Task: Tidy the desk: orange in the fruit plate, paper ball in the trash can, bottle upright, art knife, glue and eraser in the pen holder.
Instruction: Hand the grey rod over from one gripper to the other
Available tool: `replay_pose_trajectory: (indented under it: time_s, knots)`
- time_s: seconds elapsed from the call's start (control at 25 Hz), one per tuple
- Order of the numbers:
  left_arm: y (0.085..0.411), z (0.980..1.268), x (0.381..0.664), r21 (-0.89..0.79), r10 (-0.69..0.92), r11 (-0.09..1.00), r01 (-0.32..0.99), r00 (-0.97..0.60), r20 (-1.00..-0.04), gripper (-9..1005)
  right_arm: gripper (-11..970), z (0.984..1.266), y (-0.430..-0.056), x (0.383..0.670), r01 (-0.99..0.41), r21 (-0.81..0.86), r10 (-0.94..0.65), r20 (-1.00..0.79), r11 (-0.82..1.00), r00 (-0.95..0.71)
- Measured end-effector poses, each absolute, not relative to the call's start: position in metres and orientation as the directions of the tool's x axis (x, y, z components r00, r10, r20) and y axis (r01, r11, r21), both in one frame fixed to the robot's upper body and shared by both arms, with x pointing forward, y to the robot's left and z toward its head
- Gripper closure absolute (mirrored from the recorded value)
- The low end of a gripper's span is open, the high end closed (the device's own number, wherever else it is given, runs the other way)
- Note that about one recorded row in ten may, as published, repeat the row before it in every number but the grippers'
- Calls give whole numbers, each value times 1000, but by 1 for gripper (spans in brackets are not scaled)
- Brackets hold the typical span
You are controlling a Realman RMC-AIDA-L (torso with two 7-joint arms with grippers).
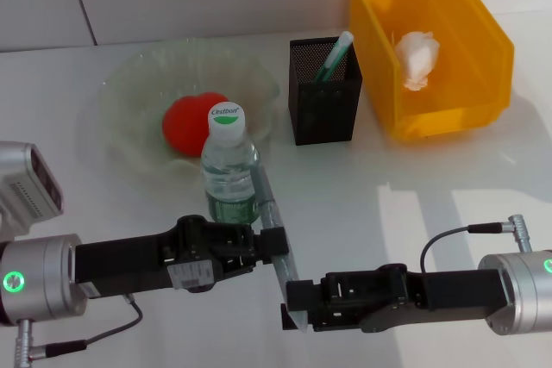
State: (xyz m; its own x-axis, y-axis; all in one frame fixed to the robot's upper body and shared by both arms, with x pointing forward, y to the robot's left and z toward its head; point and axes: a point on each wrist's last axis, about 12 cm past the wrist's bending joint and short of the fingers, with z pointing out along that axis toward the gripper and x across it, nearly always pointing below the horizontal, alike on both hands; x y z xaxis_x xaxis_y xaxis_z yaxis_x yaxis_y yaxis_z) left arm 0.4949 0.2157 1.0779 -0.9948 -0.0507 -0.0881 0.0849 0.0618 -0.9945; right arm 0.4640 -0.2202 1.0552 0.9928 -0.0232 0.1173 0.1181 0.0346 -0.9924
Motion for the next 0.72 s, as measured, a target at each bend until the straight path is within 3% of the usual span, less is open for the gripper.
replay_pose_trajectory:
  time_s: [0.72]
  knots:
    - [209,1079,497,-995,-44,53,90,-995,-93,815,381,1056,-214,470,130,-991,-2,130,20,992]
